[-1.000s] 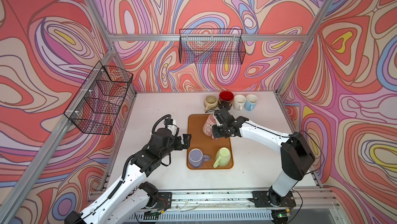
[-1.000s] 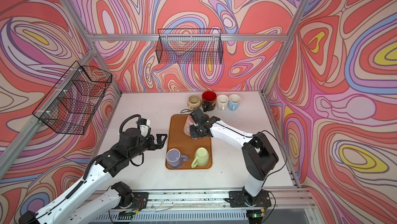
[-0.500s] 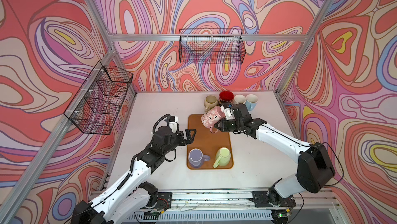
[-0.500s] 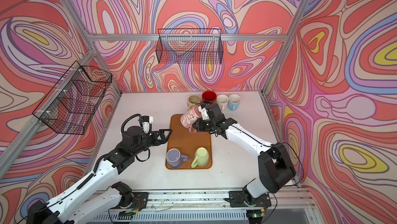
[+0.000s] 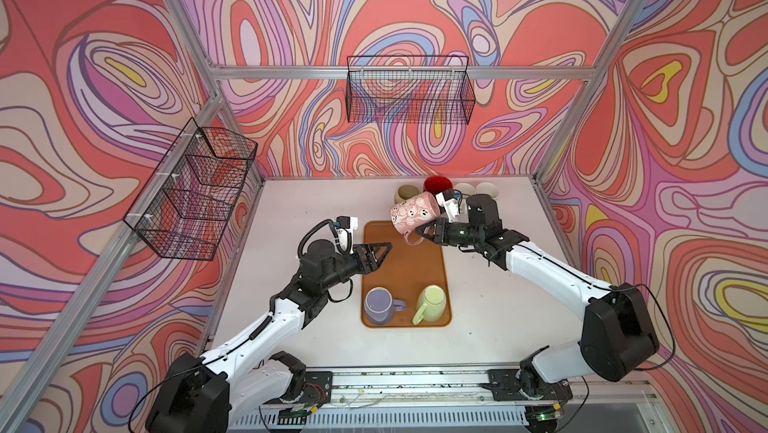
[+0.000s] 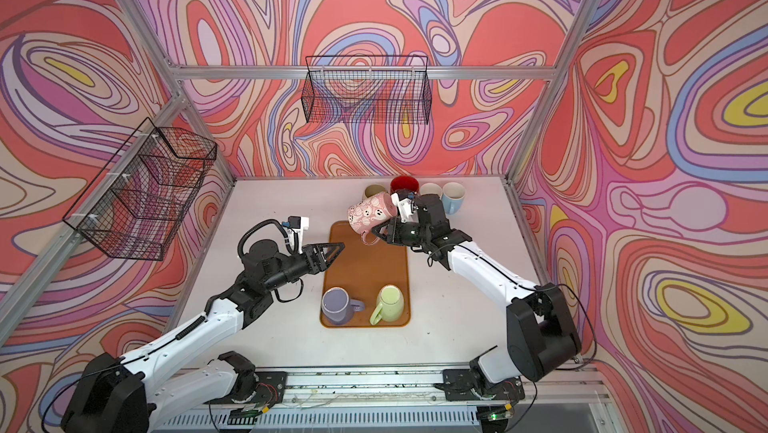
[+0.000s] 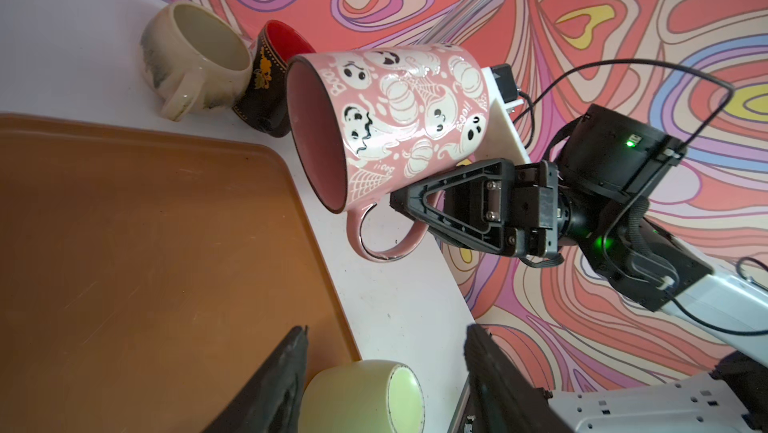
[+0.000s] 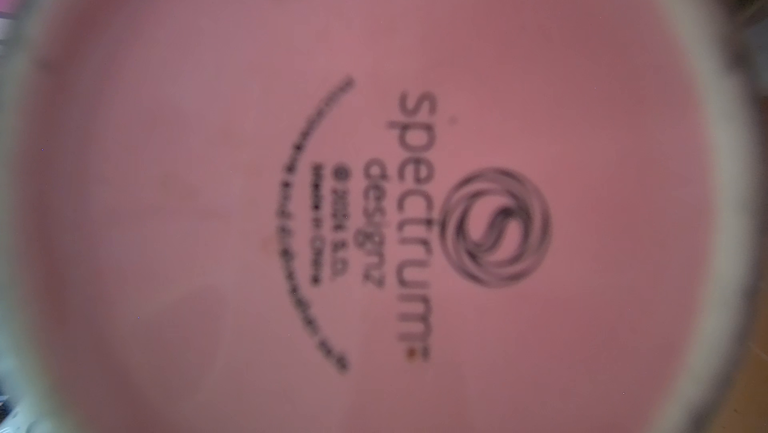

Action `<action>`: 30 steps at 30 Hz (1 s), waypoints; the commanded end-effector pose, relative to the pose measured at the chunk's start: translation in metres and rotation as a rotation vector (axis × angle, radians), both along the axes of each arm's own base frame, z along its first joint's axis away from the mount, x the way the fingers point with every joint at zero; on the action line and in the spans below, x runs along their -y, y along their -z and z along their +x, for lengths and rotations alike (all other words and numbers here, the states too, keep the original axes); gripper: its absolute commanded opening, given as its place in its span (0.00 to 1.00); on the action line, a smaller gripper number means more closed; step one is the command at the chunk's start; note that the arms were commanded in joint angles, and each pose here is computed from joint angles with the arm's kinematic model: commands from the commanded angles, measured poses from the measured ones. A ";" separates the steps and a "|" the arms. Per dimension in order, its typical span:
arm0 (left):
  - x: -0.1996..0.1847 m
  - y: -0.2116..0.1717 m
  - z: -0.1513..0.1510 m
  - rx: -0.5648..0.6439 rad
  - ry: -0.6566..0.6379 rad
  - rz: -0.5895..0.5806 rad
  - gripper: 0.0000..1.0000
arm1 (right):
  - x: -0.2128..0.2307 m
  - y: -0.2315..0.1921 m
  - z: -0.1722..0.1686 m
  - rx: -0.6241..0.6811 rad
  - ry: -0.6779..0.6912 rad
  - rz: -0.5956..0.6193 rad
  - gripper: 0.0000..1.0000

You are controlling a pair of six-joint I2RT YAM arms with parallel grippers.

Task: Turn the mug right side up
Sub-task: 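Tilt the pink mug toward the left gripper while the left gripper reaches for its handle, then grasp the pink mug's handle with the left gripper and rotate it upright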

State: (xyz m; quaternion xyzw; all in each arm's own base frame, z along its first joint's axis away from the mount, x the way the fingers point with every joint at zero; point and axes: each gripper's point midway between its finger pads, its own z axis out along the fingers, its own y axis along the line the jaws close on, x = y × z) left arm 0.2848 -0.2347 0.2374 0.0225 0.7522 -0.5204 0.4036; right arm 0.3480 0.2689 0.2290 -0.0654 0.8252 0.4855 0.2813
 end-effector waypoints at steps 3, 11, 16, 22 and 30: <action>0.012 -0.016 -0.007 0.061 0.088 -0.126 0.48 | -0.010 -0.065 -0.003 0.190 -0.088 0.175 0.00; 0.023 -0.026 0.002 0.070 0.130 -0.234 0.63 | -0.016 -0.079 -0.009 0.214 -0.140 0.252 0.00; 0.028 -0.028 0.007 0.077 0.144 -0.267 0.64 | -0.018 -0.081 -0.014 0.212 -0.171 0.275 0.00; 0.041 -0.048 0.014 0.119 0.169 -0.291 0.64 | -0.020 -0.080 -0.019 0.211 -0.204 0.286 0.00; 0.055 -0.053 0.022 0.128 0.196 -0.316 0.53 | -0.022 -0.081 -0.028 0.217 -0.251 0.304 0.00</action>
